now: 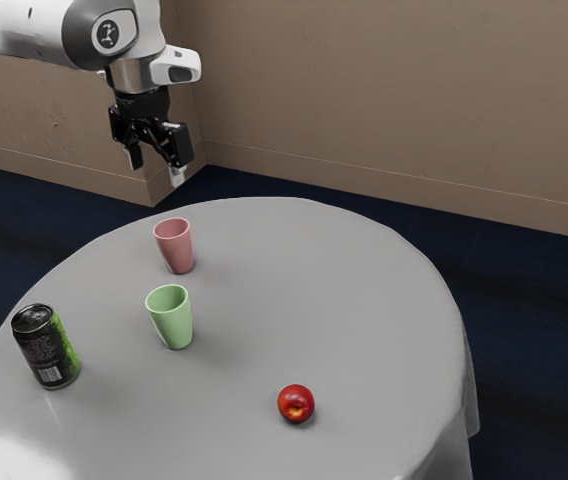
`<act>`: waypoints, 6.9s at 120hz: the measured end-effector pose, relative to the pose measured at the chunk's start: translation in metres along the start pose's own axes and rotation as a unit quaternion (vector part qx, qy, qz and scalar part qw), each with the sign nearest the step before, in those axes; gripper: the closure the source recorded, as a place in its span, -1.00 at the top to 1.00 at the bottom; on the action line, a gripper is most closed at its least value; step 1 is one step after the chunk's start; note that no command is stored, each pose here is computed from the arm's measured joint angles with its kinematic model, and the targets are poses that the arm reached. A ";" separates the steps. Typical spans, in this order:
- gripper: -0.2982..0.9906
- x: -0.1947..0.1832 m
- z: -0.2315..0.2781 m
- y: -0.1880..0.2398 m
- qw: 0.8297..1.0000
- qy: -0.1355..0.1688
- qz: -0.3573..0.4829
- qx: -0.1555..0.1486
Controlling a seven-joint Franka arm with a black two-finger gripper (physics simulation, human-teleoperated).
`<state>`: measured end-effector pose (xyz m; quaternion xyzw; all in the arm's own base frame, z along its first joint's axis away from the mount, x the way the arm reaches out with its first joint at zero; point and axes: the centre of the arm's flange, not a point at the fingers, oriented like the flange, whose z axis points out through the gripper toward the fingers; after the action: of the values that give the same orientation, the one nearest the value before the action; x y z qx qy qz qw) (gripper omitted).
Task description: Place the left cup onto the right cup
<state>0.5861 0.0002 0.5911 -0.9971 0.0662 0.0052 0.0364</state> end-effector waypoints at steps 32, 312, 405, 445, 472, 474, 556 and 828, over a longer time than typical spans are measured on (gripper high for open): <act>0.54 0.003 0.004 -0.004 1.000 0.007 -0.003 0.001; 0.54 0.080 0.193 -0.127 0.995 -0.009 -0.092 -0.027; 0.54 0.106 0.228 -0.143 0.997 -0.007 -0.063 -0.034; 0.54 0.113 0.240 -0.143 0.998 -0.008 -0.048 -0.034; 0.54 0.118 0.244 -0.140 0.999 -0.009 -0.032 -0.023; 0.54 0.118 0.244 -0.139 0.999 -0.009 -0.030 -0.022; 0.54 0.130 0.261 -0.124 1.000 0.000 0.010 0.000; -0.66 0.130 0.278 -0.145 1.000 0.005 0.028 -0.001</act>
<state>0.7325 0.1470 0.3218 -0.9949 0.0942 0.0009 0.0349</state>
